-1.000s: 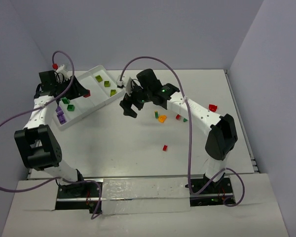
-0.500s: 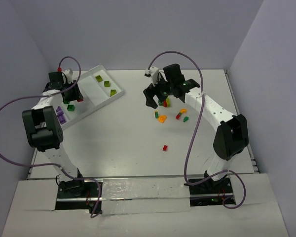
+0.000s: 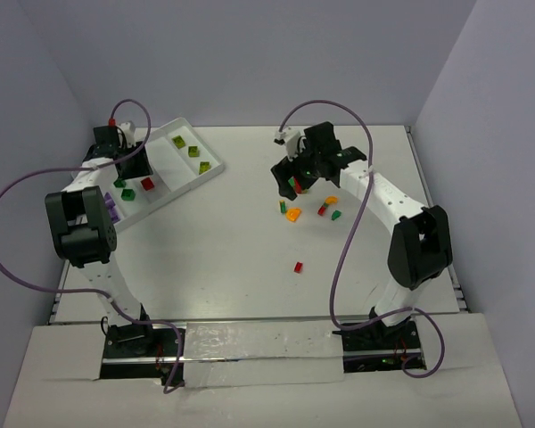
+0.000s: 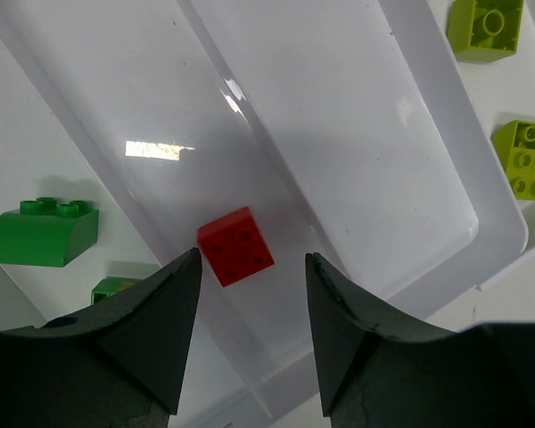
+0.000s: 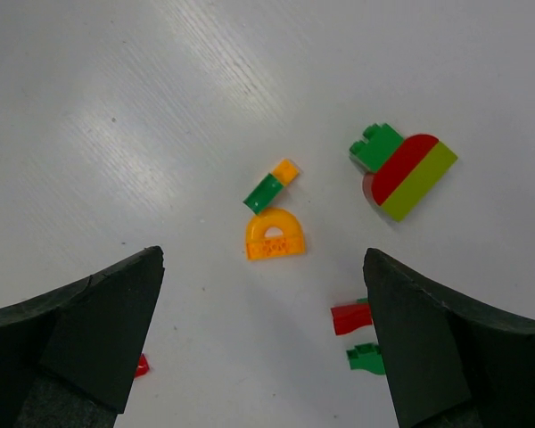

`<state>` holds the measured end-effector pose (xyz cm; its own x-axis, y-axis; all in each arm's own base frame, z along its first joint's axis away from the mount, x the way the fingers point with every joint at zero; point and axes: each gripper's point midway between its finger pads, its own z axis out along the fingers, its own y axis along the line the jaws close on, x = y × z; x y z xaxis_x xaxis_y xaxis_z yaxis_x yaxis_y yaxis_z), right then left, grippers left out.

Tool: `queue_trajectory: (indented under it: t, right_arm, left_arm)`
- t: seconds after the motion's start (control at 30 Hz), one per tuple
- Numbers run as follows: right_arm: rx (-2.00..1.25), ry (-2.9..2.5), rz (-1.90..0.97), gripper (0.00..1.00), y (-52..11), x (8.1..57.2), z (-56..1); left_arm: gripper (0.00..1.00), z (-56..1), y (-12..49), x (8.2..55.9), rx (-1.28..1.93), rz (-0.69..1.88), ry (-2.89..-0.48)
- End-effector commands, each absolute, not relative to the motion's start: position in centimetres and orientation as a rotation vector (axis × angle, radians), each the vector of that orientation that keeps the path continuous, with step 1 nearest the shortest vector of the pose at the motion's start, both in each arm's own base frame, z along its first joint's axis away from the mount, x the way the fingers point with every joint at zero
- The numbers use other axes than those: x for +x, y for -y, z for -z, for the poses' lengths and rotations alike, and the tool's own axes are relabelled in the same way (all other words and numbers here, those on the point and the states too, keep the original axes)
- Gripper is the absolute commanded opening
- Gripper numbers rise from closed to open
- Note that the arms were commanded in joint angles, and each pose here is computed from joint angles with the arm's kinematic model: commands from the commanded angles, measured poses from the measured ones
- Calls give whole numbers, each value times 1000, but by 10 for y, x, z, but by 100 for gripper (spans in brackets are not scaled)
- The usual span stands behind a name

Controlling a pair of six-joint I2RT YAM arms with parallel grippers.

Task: Sort the legos into containers by color

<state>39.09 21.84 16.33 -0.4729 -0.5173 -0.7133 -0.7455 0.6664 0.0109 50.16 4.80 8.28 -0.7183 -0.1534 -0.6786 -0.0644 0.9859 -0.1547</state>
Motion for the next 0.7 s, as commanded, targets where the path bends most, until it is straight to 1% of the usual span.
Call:
queue_trajectory:
  t: [0.0,0.1,0.17,0.23,0.33,0.53,0.6,0.67]
  right_arm:
    - [-913,-2193,-312,100,-187,393,-176]
    - [-851,-2238,-254,99,-167,401,-171]
    - [-817,-2266,-223,96,-159,408,-165]
    - [-790,-2297,-190,91,-147,416,-159]
    - [-787,-2329,-129,89,-139,427,-147]
    - [-739,-2384,-139,89,-146,449,-131]
    - [-679,-2387,-173,89,-152,459,-135]
    - [-579,-2427,-215,91,-160,470,-130]
  left_arm:
    - [62,-118,-50,523,-121,123,-2283]
    - [63,-127,-49,523,-119,122,-2272]
    - [63,-134,-46,523,-110,124,-2262]
    - [63,-143,-41,520,-92,134,-2248]
    - [63,-158,-28,515,-67,164,-2226]
    - [65,-179,-2,501,-13,228,-2192]
    - [65,-184,7,496,-6,254,-2187]
    - [66,-191,13,493,-3,274,-2177]
